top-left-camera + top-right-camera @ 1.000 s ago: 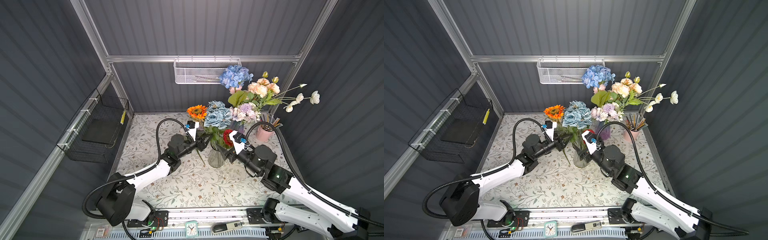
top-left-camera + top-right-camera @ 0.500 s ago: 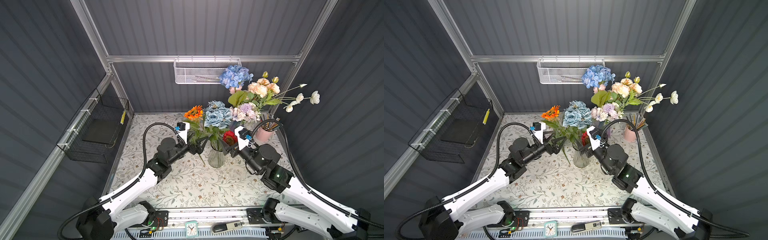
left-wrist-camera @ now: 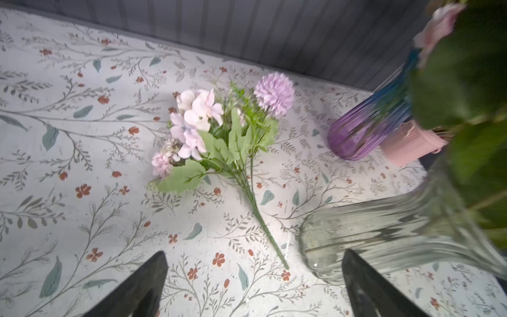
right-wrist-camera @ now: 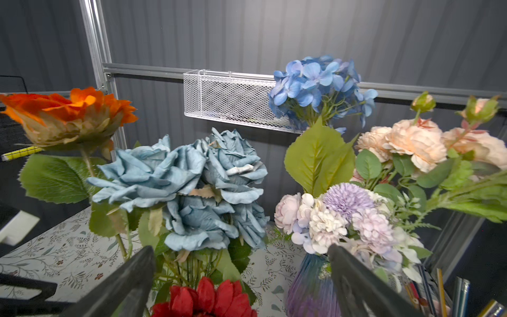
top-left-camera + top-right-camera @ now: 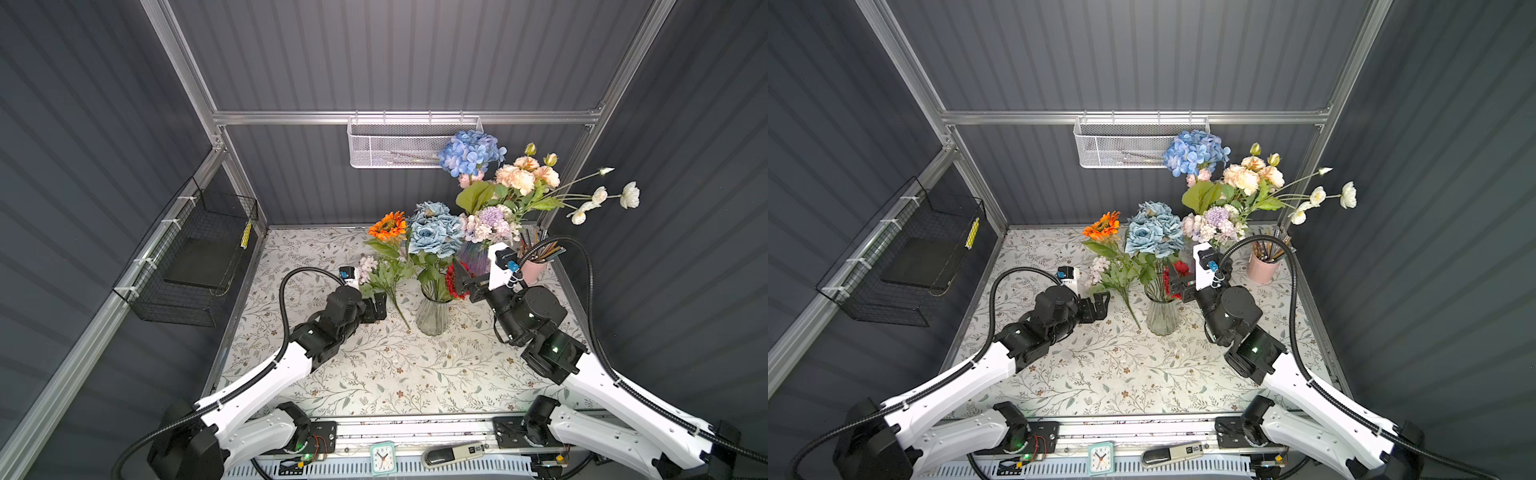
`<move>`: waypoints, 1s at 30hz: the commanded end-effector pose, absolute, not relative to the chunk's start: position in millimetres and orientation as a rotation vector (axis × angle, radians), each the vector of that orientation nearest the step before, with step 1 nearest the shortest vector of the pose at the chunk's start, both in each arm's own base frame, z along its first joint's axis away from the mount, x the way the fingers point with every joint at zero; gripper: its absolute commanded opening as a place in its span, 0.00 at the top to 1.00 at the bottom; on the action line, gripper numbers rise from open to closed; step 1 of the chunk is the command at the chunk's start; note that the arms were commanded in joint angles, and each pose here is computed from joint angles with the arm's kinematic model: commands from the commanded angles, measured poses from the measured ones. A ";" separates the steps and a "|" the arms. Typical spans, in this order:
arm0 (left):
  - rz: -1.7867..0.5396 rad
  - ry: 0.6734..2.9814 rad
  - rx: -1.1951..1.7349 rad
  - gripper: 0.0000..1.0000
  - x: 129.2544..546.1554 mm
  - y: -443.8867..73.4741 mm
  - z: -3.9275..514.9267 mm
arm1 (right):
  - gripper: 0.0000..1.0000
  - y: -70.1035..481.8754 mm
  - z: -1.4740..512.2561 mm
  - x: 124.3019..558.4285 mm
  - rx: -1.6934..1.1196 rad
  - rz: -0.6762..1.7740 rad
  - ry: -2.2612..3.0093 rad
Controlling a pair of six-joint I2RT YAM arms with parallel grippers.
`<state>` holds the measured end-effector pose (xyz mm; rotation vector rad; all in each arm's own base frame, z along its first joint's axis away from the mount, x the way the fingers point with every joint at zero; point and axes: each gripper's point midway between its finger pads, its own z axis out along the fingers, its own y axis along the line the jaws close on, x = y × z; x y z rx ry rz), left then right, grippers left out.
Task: Arrange the flowers into the vase
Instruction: 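Lower the left gripper to the pale pink flower bunch and grasp its stems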
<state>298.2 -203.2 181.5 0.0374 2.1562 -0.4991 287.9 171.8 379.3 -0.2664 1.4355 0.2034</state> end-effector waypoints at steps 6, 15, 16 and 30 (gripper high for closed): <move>-0.511 2.313 -0.018 0.14 317.8 -232.6 111.8 | 0.01 149.4 373.7 292.9 -0.153 0.151 1.449; -0.447 2.414 0.075 0.23 344.9 -277.9 65.3 | 0.01 136.7 369.8 287.1 -0.119 0.145 1.449; -0.428 2.416 0.084 0.23 347.9 -280.8 62.3 | 0.01 135.3 370.1 286.4 -0.115 0.145 1.447; -0.236 2.476 0.118 0.56 368.0 -285.4 20.4 | 0.01 129.9 372.3 277.3 -0.108 0.177 1.423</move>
